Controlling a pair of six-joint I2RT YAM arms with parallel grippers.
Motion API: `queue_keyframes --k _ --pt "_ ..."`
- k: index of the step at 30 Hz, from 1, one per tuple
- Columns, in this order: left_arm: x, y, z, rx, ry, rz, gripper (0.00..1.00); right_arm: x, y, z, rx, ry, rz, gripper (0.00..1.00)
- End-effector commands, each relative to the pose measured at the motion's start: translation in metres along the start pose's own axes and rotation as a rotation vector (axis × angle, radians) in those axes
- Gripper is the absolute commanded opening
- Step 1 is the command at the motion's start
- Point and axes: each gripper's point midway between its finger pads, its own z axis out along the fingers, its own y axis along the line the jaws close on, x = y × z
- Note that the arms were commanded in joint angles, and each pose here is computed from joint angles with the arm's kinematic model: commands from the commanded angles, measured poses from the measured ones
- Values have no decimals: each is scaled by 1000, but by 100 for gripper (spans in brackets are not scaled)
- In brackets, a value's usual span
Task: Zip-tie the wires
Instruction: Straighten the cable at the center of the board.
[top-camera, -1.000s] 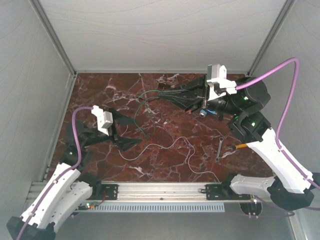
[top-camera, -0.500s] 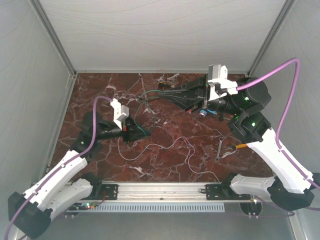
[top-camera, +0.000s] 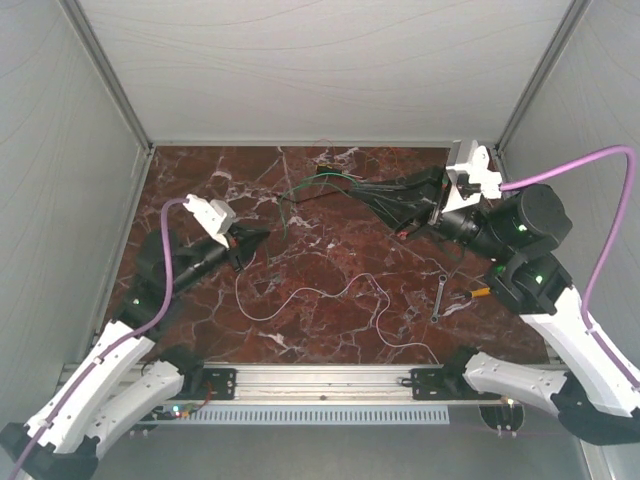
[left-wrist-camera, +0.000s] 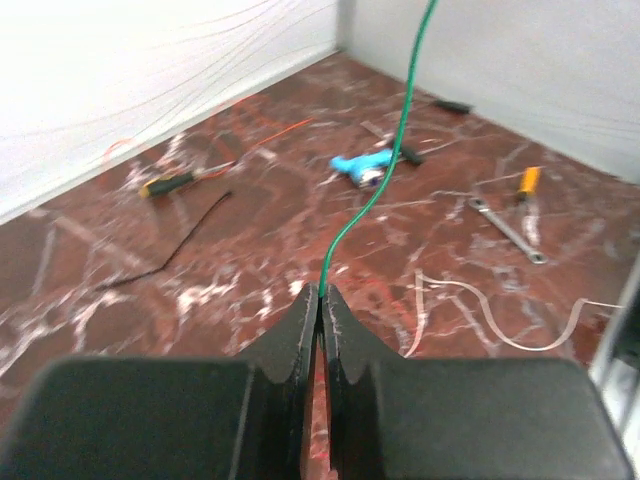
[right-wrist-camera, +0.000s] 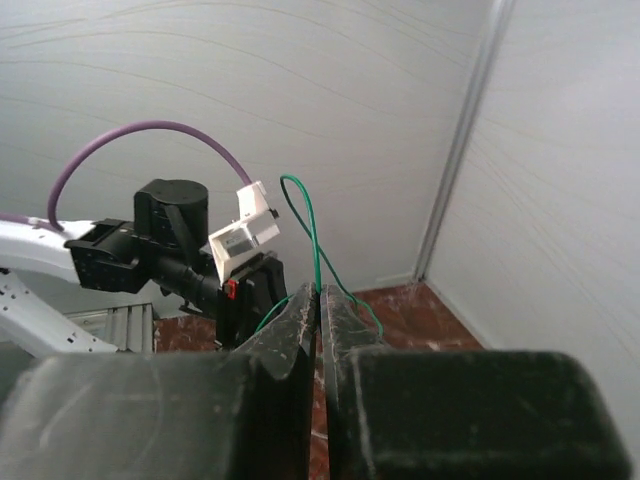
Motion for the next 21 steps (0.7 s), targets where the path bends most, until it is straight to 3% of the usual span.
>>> queue_keyframes --k 1,8,12,21 --pt "6 47 -18 -270 79 82 0 35 -19 -21 185 128 131 0" --pt "-2 81 -39 -508 67 69 0 74 -55 -66 496 326 160 0" --pt "-7 66 -38 -425 77 73 0 96 -86 -98 730 413 113 0" --pt "-10 58 -47 -422 110 16 0 117 -128 -144 1080 579 5 0"
